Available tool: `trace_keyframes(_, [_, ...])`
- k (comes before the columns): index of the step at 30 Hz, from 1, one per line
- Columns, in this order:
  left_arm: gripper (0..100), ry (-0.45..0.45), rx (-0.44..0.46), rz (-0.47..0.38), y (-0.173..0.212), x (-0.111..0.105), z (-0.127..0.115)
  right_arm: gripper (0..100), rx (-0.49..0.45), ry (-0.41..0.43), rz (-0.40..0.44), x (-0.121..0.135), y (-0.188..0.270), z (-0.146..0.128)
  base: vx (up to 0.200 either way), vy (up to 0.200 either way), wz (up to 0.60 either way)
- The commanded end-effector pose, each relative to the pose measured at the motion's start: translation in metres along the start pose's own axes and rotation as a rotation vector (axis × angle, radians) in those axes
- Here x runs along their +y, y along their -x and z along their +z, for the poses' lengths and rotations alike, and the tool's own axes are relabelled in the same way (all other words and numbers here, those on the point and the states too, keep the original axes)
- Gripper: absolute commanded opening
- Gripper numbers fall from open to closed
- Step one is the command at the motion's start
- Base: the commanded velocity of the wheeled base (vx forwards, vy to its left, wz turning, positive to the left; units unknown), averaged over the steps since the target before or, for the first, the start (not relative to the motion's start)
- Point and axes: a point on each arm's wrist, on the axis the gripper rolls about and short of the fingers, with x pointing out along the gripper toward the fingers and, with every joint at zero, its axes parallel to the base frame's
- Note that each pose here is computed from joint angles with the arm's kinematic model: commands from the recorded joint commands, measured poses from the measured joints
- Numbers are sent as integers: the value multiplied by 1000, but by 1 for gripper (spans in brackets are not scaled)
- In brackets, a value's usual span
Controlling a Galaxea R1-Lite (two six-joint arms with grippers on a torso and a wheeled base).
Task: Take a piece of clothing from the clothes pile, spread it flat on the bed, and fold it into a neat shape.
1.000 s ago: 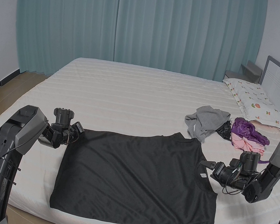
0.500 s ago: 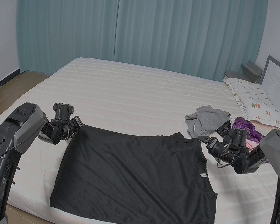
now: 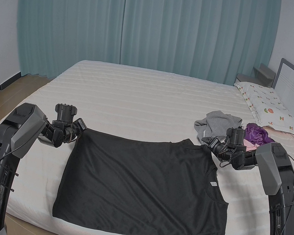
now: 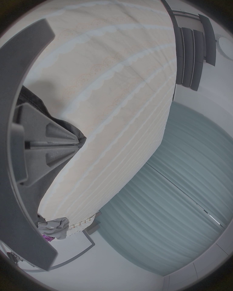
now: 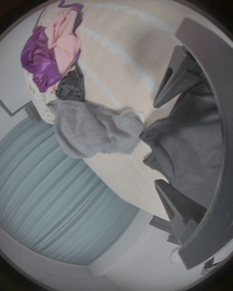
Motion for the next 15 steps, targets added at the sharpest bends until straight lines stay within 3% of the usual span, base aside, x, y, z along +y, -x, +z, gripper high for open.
trace_keyframes(1, [0, -1, -4, -6, 3, -4, 2, 100, 24, -4, -38, -19, -19, -18, 0, 0, 0])
trace_keyframes(5, [0, -2, 0, -5, 2, -4, 0, 100, 30, -3, -39, -20, -21, -21, 0, 0, 0])
trace_keyframes(6, [0, 0, -2, -6, 2, -4, 1, 0, 27, -3, -35, -21, -23, -23, 0, 0, 0])
trace_keyframes(15, [0, 4, -14, -16, 1, -6, 4, 0, -9, -12, -19, -19, -26, -16, 0, 0, 0])
